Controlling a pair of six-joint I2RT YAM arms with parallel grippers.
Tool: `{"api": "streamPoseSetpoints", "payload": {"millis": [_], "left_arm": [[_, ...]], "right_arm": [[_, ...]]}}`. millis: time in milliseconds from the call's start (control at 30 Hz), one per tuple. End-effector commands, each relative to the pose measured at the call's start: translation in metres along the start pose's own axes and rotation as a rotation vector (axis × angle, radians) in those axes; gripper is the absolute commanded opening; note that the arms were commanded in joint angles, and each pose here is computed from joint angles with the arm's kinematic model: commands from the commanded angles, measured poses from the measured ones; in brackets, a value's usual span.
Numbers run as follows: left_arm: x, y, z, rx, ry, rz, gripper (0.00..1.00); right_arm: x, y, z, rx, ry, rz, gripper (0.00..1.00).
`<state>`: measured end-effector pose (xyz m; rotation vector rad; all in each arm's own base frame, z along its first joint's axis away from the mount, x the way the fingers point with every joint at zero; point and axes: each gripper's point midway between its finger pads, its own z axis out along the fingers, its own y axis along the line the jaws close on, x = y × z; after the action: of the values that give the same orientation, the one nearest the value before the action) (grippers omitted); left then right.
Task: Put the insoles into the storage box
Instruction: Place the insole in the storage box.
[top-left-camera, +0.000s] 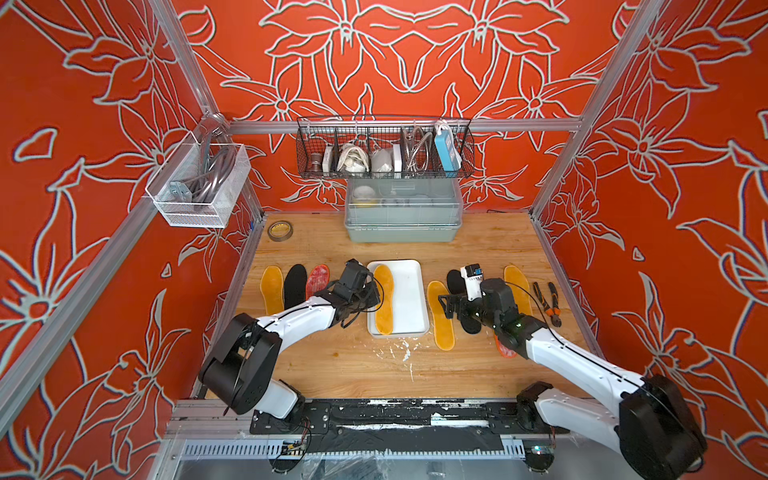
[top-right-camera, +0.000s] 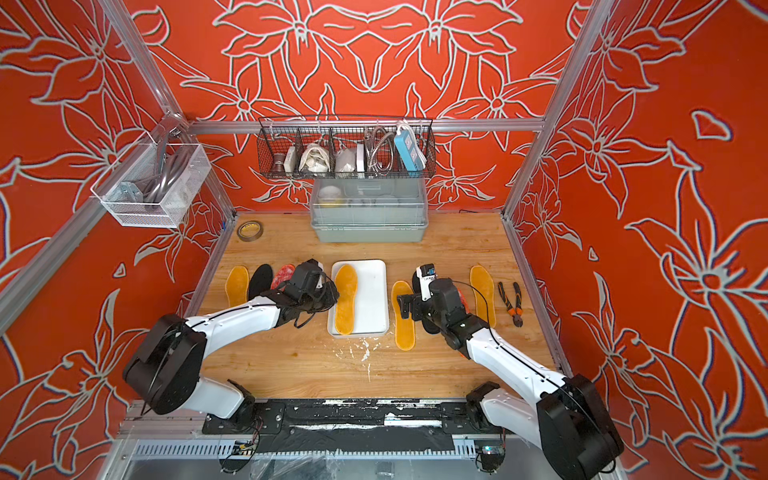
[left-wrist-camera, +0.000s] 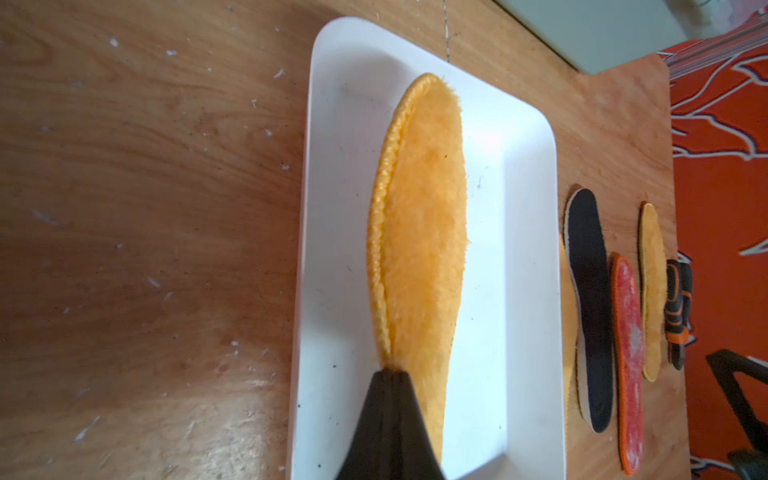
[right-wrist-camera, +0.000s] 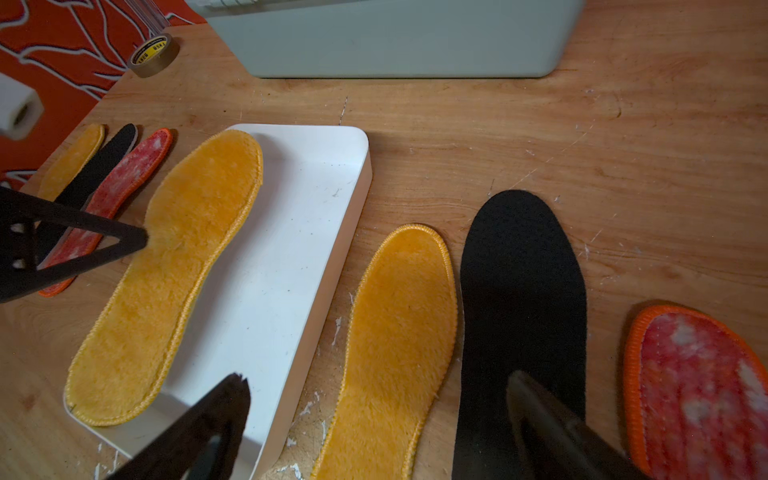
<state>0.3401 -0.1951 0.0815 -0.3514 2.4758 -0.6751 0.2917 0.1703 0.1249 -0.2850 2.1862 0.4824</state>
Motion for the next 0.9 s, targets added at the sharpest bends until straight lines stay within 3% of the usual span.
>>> {"api": "streamPoseSetpoints", "payload": {"millis": [0,467,867], "left_arm": [[-0.008,-0.007,0.004,0.007,-0.021,0.027,0.0],[-0.006,0.0,0.015,-0.035,-0.008,0.038,0.0],[-0.007,0.003,0.016,-0.054,-0.011,0.036,0.12]], "right_arm": [[0.004,-0.004,-0.001,0.012,-0.002,-0.006,1.0],[0.004,-0.005,0.0,0.019,0.002,-0.003,1.0],[0.005,-0.006,0.002,0.022,0.005,0.001,1.0]]}}
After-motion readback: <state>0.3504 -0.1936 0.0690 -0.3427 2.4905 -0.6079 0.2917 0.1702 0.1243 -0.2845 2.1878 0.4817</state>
